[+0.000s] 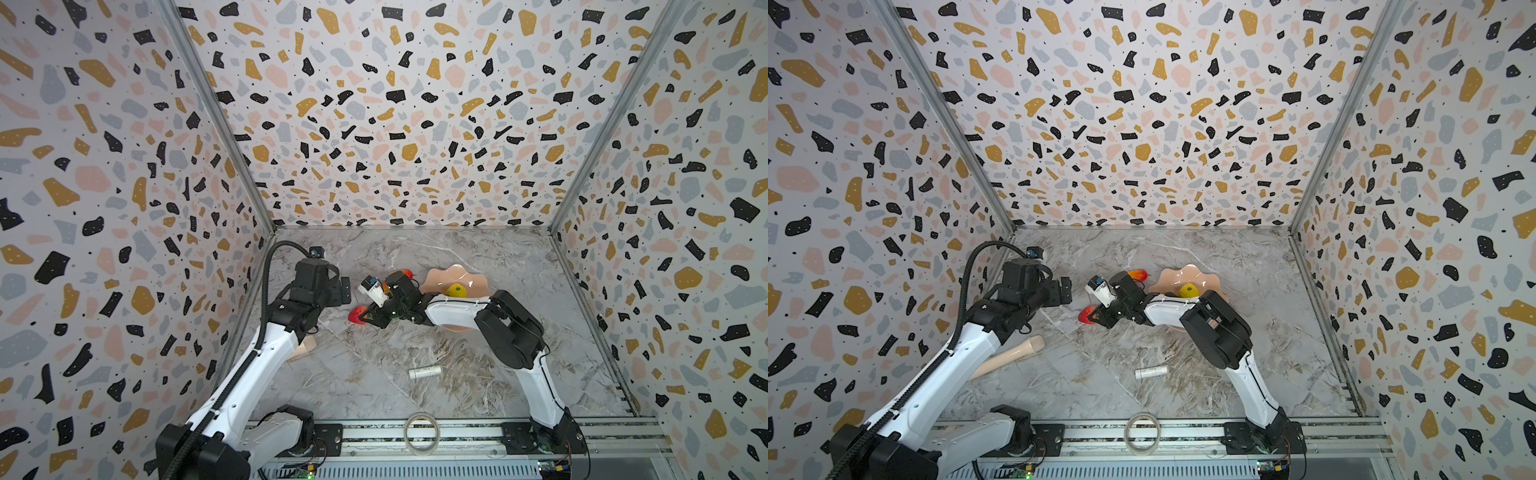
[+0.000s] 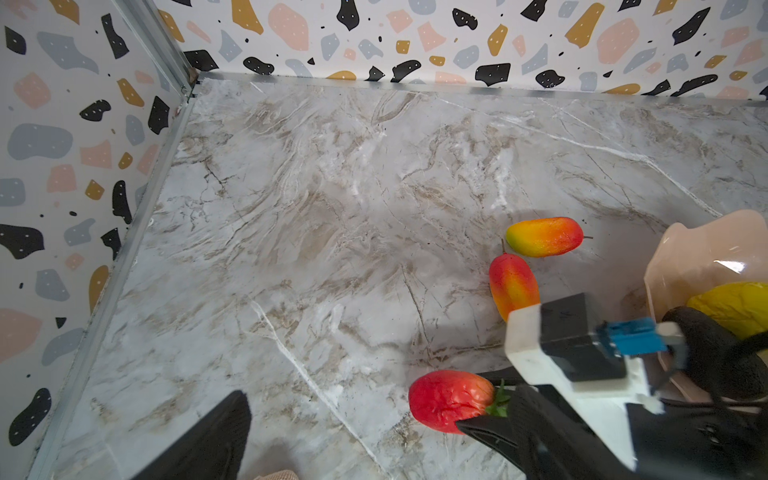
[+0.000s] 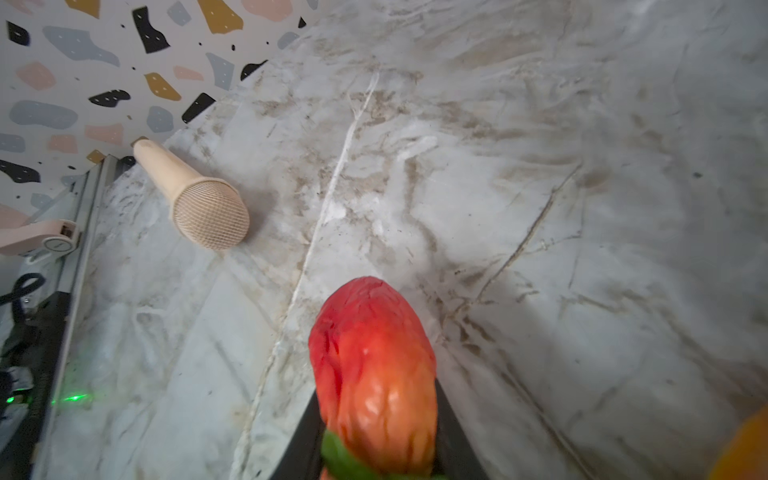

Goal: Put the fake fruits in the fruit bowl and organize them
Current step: 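Reach the right gripper to the red strawberry and grasp it, then lower the strawberry into the bowl beside the lemon and open the right gripper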

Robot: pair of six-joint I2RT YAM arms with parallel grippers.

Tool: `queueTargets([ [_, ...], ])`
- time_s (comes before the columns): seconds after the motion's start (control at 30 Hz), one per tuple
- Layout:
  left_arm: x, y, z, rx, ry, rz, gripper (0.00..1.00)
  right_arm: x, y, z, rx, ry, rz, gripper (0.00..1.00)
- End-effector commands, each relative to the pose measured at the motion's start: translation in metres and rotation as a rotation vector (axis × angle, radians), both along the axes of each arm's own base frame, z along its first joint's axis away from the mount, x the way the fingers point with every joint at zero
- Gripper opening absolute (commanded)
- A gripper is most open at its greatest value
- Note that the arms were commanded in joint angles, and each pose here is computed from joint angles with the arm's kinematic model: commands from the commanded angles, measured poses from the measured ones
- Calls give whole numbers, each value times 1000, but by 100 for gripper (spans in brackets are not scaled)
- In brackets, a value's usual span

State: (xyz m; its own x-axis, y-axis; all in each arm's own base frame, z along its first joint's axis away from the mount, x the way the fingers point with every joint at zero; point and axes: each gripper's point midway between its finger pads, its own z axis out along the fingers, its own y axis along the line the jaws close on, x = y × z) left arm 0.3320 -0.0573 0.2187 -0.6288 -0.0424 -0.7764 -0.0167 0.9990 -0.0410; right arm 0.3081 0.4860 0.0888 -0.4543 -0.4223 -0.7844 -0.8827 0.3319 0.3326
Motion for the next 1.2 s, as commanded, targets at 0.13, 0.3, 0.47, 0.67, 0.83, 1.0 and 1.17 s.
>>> queueTargets([
  [0.13, 2, -8, 20, -40, -62, -27, 100, 4, -72, 104, 74, -154, -101, 6],
  [0.3, 5, -14, 14, -58, -64, -37, 100, 26, -170, 123, 17, -215, -358, 6],
  [0.47, 9, -20, 11, -57, -53, -57, 100, 53, -265, 108, -92, -177, -641, 6],
  [0.67, 12, -23, 14, -62, -64, -65, 100, 65, -339, 68, -234, -78, -884, 6],
  [0.83, 13, -24, 12, -59, -57, -67, 99, 69, -355, 35, -304, -31, -935, 7],
  [1.0, 13, -26, 12, -59, -55, -70, 100, 77, -361, 7, -332, 1, -948, 7],
  [1.17, 14, -26, 14, -57, -56, -68, 100, 82, -364, -10, -342, 26, -952, 11],
])
